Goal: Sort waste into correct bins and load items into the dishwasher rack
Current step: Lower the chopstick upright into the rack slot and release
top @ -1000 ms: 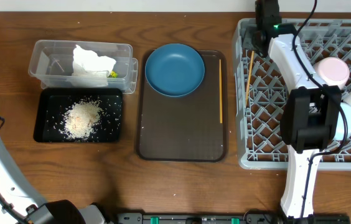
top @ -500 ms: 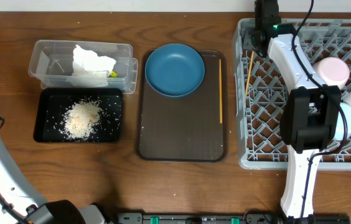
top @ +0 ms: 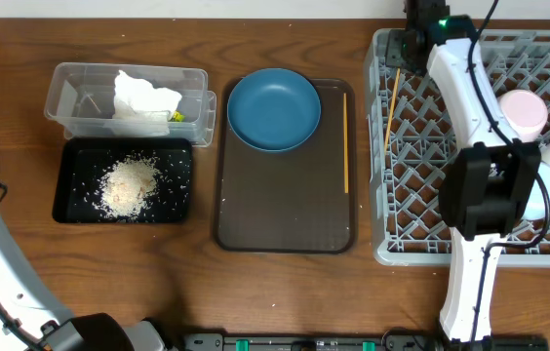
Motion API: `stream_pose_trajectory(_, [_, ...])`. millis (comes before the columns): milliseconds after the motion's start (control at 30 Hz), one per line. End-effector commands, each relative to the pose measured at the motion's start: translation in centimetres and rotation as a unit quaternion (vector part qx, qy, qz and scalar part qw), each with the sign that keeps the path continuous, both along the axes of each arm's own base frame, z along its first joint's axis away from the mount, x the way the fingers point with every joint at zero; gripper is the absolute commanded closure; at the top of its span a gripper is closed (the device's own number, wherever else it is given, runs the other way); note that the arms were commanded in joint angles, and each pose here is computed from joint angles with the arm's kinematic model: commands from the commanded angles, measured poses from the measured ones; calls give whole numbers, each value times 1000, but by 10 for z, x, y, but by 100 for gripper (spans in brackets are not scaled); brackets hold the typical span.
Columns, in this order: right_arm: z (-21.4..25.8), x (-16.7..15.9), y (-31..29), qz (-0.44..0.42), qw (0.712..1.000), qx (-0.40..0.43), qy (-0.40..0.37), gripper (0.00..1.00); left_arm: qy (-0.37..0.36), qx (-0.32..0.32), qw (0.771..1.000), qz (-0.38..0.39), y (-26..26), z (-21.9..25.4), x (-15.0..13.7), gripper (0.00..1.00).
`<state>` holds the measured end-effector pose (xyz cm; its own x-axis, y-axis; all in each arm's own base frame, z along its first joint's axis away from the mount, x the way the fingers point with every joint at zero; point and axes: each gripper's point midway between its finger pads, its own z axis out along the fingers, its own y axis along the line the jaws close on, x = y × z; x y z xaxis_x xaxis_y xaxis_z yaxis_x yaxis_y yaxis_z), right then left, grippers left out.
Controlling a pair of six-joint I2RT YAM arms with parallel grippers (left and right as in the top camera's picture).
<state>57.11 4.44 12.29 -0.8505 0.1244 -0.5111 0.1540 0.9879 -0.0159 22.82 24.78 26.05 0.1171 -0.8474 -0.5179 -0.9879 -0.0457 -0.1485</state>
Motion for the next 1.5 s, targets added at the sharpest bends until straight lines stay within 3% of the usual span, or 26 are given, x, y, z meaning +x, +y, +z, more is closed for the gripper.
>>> stream_pose_trajectory(0, [19,-10,16,-6,1000,17,4,58,2,1,1000,8,3,-1,-1,11])
stream_pose_trajectory(100, [5,-32,28,-7,998,38,54,64,2,1,1000,8,3,-1,-1,11])
stream_pose_trajectory(267, [-21,-66,38,-21,990,48,127,85,2,1,1000,8,3,-1,-1,11])
stream_pose_trajectory(567, [-50,-85,34,-50,985,25,163,83,2,1,1000,8,3,-1,-1,11])
stream_pose_trajectory(867, [-54,-84,22,-61,985,10,162,78,2,1,1000,8,3,-1,-1,11])
stream_pose_trajectory(1467, [-84,-73,23,-73,988,17,133,78,2,1,1000,8,3,-1,-1,11])
